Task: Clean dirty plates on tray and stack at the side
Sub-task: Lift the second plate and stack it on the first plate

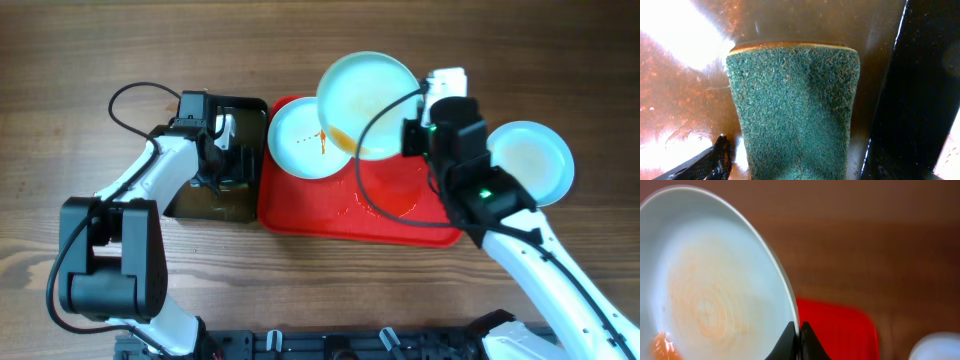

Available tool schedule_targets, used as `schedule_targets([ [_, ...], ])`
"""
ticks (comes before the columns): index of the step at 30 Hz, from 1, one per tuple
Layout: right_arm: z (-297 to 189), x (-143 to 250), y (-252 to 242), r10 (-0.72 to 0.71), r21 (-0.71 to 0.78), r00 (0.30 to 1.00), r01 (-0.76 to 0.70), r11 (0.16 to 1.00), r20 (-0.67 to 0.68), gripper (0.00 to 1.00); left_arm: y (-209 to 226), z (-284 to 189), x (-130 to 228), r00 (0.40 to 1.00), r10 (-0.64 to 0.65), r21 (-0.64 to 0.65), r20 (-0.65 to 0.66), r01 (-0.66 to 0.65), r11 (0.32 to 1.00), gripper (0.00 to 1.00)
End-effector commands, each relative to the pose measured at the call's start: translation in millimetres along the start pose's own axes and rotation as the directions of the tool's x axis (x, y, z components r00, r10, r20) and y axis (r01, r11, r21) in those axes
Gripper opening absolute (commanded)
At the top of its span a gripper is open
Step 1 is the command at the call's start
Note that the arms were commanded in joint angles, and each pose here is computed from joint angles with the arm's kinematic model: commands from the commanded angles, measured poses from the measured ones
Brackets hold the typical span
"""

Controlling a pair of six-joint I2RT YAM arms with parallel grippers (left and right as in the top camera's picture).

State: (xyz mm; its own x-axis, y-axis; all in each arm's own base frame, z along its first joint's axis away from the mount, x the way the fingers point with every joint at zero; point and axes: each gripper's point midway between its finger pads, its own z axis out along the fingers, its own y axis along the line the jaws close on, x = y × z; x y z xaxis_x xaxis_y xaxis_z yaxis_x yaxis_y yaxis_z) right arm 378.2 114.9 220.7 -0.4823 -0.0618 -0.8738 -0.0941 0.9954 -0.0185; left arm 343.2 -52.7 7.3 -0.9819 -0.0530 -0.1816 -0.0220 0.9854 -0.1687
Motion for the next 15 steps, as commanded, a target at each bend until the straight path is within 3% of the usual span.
schedule_targets([
  [1,6.9,-13.0,3.5,-0.113,0.115,0.991,0.105,0.988,0.067,0.05,-0.6,-9.6,-9.7,0.999,0.003,-0.001,0.036,-0.003,1.0,0.83],
  [7,24.6,-4.4,2.7,-0.166,0.26,0.984,0.146,0.955,0.059,0.04,-0.6,-9.6,-9.7,0.999,0.003,-0.001,0.036,-0.003,1.0,0.83],
  [10,25.5,-18.3,11.4,-0.275,0.26,0.957,0.243,0.935,0.094,0.04,-0.6,-9.6,-9.7,0.999,0.003,-0.001,0.036,-0.003,1.0,0.83],
  [15,21.9,-34.5,23.0,-0.523,0.279,0.847,0.482,0.83,0.095,0.04,-0.6,-9.6,-9.7,0.999,0.003,-0.001,0.036,-0.003,1.0,0.82],
])
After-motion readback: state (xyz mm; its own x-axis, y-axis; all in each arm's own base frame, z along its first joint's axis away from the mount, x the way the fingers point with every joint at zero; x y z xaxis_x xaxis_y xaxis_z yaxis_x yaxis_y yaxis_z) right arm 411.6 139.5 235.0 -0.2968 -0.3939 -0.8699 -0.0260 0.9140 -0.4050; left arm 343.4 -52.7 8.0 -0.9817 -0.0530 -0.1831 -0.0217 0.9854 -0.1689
